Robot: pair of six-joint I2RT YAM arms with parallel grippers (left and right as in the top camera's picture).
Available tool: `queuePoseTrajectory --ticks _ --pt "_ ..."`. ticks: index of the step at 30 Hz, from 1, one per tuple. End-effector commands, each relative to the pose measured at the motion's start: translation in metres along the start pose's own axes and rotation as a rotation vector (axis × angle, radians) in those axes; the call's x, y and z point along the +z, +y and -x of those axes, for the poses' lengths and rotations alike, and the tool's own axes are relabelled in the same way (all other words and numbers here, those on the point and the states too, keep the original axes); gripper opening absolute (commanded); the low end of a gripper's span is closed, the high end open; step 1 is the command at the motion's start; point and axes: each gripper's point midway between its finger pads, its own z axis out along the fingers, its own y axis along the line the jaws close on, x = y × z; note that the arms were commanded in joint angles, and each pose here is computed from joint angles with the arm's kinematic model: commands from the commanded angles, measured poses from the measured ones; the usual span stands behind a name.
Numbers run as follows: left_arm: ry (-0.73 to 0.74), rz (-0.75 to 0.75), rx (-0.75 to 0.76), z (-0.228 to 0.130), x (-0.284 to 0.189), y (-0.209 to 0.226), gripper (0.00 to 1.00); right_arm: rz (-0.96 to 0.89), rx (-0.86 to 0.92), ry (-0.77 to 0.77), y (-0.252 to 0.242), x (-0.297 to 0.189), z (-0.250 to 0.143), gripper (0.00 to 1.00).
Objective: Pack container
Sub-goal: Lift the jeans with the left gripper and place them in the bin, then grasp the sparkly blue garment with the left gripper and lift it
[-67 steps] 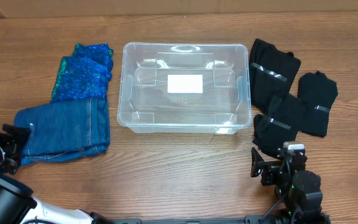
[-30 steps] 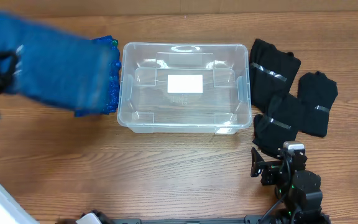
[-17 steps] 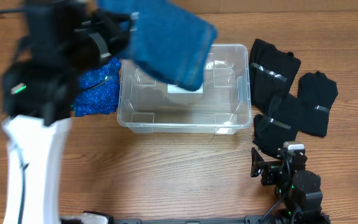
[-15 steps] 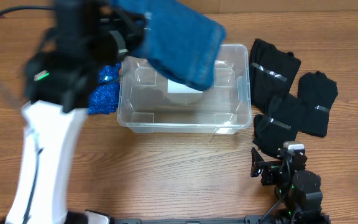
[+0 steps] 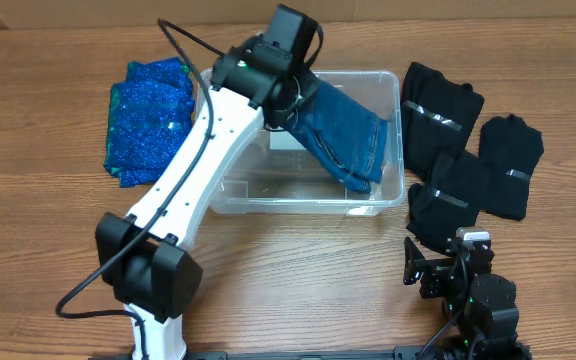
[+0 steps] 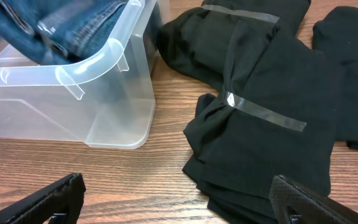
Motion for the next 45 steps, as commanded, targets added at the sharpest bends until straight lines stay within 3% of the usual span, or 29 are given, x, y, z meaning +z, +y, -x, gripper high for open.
queuePoseTrajectory --ticks 1,4,7,9,13,18,26,31,34,37,45 --pt "-0.057 -0.021 0.080 0.003 -0.024 -0.009 0.05 -0.003 -0.002 0.006 -0.001 0.003 -0.005 1.00" --pt "-0.066 -0.010 0.187 0.011 -0.035 -0.003 0.64 -0.003 -0.002 0.005 -0.001 0.003 -0.005 1.00" --pt "-0.092 0.015 0.268 0.029 -0.055 0.012 0.79 -0.003 -0.002 0.005 -0.001 0.003 -0.005 1.00" --pt "-0.128 0.049 0.301 0.048 -0.071 0.028 1.00 -0.003 -0.002 0.006 -0.001 0.003 -0.005 1.00" --pt "-0.186 0.123 0.326 0.092 -0.099 0.067 1.00 -0.003 -0.002 0.006 -0.001 0.003 -0.005 1.00" --pt "-0.217 0.289 0.199 0.155 -0.114 0.147 1.00 -0.003 -0.002 0.005 -0.001 0.003 -0.005 1.00" --pt "0.005 0.321 0.143 0.211 -0.063 0.255 1.00 -0.003 -0.002 0.005 -0.001 0.003 -0.005 1.00" --pt "0.177 0.243 0.094 0.220 -0.010 0.312 1.00 -0.003 -0.002 0.005 -0.001 0.003 -0.005 1.00" --pt "0.274 0.094 0.118 0.216 0.026 0.324 1.00 -0.003 -0.002 0.005 -0.001 0.003 -0.005 1.00" --pt "0.313 0.077 0.127 0.213 0.052 0.338 1.00 -0.003 -0.002 0.005 -0.001 0.003 -0.005 1.00" --pt "0.376 -0.074 0.252 0.195 0.105 0.317 1.00 -0.003 -0.002 0.005 -0.001 0.003 -0.005 1.00"
